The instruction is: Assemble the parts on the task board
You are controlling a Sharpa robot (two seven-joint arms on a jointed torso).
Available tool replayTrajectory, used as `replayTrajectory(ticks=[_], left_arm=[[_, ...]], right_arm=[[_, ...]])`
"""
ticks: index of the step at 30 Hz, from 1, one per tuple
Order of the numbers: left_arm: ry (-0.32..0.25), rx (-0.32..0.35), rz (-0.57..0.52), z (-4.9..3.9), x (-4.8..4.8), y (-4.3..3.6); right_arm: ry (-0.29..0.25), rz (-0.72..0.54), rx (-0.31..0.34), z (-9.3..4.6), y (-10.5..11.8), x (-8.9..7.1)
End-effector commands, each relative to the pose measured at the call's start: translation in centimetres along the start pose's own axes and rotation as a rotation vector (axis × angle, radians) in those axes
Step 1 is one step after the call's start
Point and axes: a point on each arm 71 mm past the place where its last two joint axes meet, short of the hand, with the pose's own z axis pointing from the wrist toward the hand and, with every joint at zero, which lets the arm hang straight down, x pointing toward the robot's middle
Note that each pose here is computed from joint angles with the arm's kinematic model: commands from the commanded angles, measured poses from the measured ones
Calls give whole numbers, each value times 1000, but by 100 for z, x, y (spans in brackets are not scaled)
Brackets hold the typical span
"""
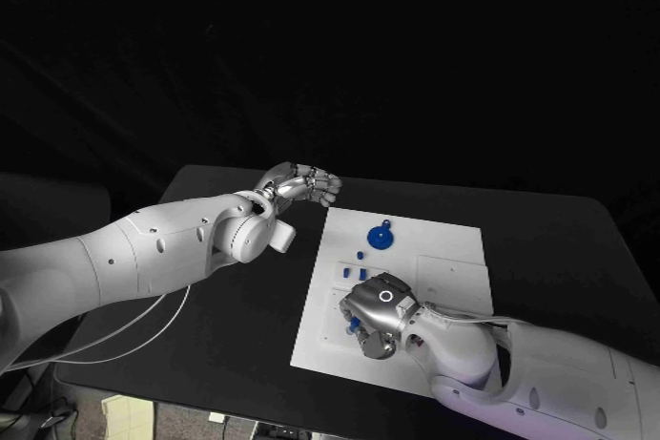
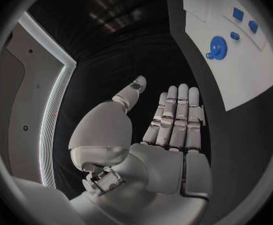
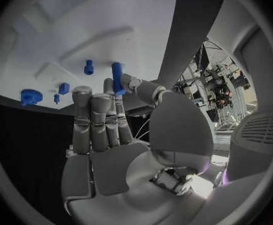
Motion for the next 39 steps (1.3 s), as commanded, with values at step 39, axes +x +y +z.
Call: replayTrajectory(ticks=[39], left_arm=[[18, 1, -12, 1, 19, -7]], right_arm=[[9, 26, -8, 35, 42, 2]])
